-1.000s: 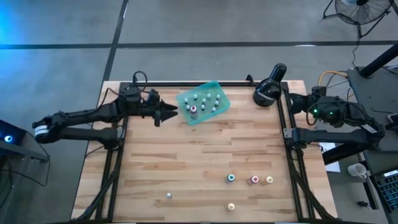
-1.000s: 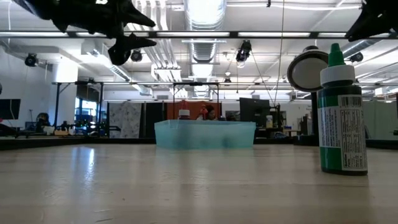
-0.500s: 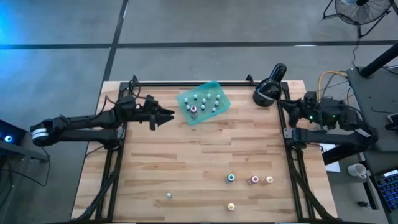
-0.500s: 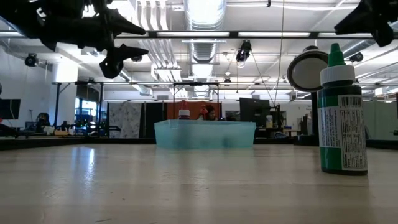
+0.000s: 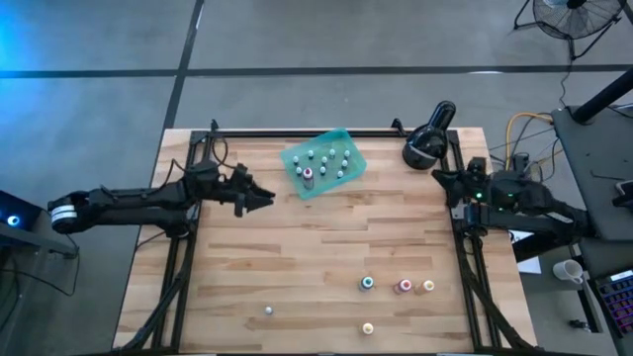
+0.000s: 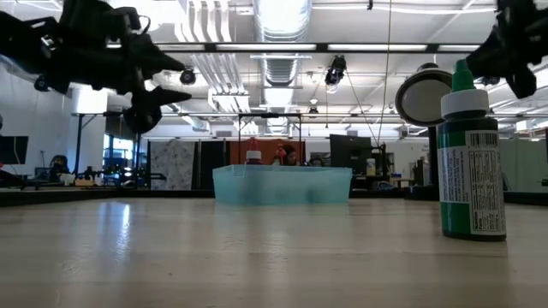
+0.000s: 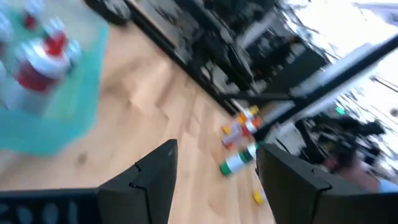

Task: Pick & Place food coloring
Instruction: Put the red big food coloring into the green bin

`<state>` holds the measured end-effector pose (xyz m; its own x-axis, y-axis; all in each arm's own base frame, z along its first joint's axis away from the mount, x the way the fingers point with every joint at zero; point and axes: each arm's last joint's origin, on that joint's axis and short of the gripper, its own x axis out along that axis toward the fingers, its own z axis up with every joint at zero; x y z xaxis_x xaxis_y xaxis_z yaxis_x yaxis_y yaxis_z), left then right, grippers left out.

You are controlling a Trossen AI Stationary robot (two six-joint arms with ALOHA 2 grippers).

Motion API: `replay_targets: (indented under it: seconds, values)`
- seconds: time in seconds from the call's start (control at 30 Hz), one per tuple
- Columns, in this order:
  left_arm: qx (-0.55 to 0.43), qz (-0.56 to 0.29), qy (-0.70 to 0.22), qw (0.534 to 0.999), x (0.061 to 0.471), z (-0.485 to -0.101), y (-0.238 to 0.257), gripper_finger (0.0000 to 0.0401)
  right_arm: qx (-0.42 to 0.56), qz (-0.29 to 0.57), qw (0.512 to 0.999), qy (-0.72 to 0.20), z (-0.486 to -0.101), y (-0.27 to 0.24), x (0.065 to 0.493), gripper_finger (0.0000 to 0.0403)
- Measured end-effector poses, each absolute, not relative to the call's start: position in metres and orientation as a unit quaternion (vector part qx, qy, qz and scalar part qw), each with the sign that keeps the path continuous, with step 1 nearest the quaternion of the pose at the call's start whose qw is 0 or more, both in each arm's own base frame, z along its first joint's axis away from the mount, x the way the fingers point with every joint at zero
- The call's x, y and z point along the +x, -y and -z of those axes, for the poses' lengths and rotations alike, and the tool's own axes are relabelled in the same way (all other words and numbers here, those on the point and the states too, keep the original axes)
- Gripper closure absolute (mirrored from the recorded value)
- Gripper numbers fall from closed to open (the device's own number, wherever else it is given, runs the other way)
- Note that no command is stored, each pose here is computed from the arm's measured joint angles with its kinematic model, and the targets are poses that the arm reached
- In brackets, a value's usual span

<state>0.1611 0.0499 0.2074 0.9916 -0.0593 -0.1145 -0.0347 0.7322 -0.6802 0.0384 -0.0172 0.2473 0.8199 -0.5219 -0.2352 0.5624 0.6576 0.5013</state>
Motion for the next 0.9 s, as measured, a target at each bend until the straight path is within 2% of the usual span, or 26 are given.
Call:
replay_targets:
  seconds: [0.1,0.23,0.37,0.6,0.73,0.9]
  values:
    - [-0.379,0.033,-0.081,0.921,0.157,-0.195,-0.047,0.0209,0.296,0.323,0.897,-0.056,-0.233,0.019,0.046,0.0342]
    - [-0.383,0.063,-0.064,0.919,0.153,-0.192,-0.044,0.0209,0.360,0.322,0.875,-0.034,-0.224,0.020,0.053,0.0338]
    - [-0.386,0.095,-0.084,0.914,0.151,-0.187,-0.041,0.0209,0.348,0.286,0.893,-0.011,-0.224,0.020,0.061,0.0338]
    - [-0.369,0.097,-0.081,0.921,0.147,-0.180,-0.040,0.0209,0.313,0.216,0.922,0.067,-0.225,0.020,0.076,0.0344]
    - [-0.391,0.113,-0.074,0.910,0.148,-0.186,-0.039,0.0209,0.312,0.192,0.925,0.095,-0.224,0.019,0.080,0.0342]
    - [-0.454,0.134,-0.038,0.880,0.156,-0.225,-0.042,0.0209,0.324,0.177,0.924,0.102,-0.228,0.019,0.079,0.0342]
